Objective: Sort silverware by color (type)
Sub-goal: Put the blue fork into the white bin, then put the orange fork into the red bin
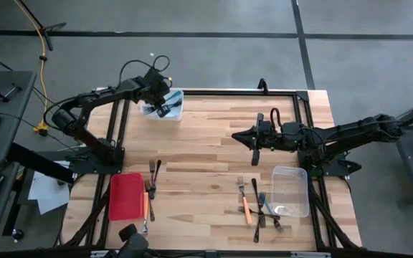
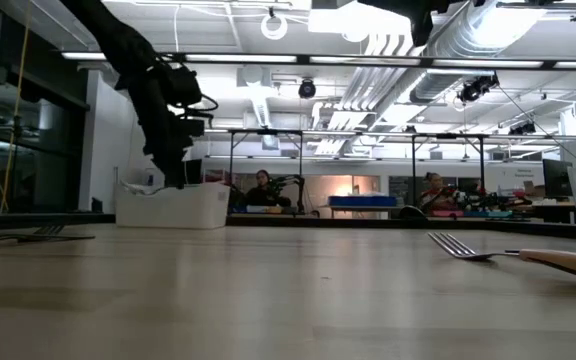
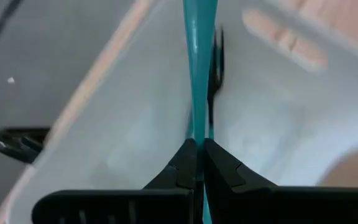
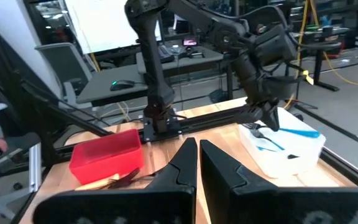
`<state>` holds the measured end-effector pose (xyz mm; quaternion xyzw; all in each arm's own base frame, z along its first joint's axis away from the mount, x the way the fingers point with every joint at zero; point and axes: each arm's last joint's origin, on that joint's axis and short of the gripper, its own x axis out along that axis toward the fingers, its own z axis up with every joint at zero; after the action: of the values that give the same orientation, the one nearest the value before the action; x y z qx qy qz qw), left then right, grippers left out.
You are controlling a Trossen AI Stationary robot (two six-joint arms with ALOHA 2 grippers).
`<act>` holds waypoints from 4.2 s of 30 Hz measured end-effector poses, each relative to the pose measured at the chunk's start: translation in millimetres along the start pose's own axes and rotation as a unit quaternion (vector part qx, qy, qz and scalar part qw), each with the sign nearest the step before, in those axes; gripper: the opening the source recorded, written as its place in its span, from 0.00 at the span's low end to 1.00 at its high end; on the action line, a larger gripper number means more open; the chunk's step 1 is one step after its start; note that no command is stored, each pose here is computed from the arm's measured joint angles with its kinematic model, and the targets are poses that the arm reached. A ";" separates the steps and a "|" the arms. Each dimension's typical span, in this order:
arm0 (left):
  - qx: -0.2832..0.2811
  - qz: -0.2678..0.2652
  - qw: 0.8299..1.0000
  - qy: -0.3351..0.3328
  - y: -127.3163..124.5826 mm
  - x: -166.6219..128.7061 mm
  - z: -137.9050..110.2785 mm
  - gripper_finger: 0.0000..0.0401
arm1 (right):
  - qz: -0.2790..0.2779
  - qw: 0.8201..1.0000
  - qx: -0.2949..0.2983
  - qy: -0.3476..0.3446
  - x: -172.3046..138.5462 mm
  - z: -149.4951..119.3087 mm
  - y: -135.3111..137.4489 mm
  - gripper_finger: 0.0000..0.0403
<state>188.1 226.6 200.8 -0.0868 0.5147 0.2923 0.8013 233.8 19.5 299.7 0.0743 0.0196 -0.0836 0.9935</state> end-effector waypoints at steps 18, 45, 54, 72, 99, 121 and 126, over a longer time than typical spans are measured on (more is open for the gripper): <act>0.073 0.027 0.997 0.016 1.9 -1.1 -1.6 0.00 | -0.002 0.999 0.034 0.000 0.0 0.0 -0.1 0.01; 0.044 -0.003 0.994 0.099 -1.9 43.9 -13.6 0.06 | -0.002 0.999 0.051 0.000 0.0 0.0 -0.1 0.01; 0.049 -0.005 0.994 0.098 -2.0 43.7 -13.5 0.20 | -0.002 0.999 0.051 0.000 0.0 -0.1 -0.1 0.01; 0.024 0.002 0.997 0.072 6.3 -3.2 9.9 0.36 | 0.000 0.999 0.051 0.000 0.0 0.0 -0.1 0.01; -0.023 -0.277 0.820 -0.500 -114.1 -220.7 6.0 0.36 | 0.001 1.000 0.022 -0.004 0.0 0.9 0.1 0.01; -0.019 -0.297 0.790 -0.535 -174.9 -189.6 -34.8 0.36 | 0.001 1.000 0.023 -0.007 0.0 1.4 0.1 0.01; -0.019 -0.297 0.791 -0.535 -174.9 -189.6 -34.8 0.36 | 0.001 1.000 0.022 -0.006 0.0 1.2 0.1 0.01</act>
<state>201.9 -2.9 322.7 -0.0805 -0.0535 0.0497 0.9941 233.8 19.5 300.9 0.0959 0.0116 -0.0837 0.9918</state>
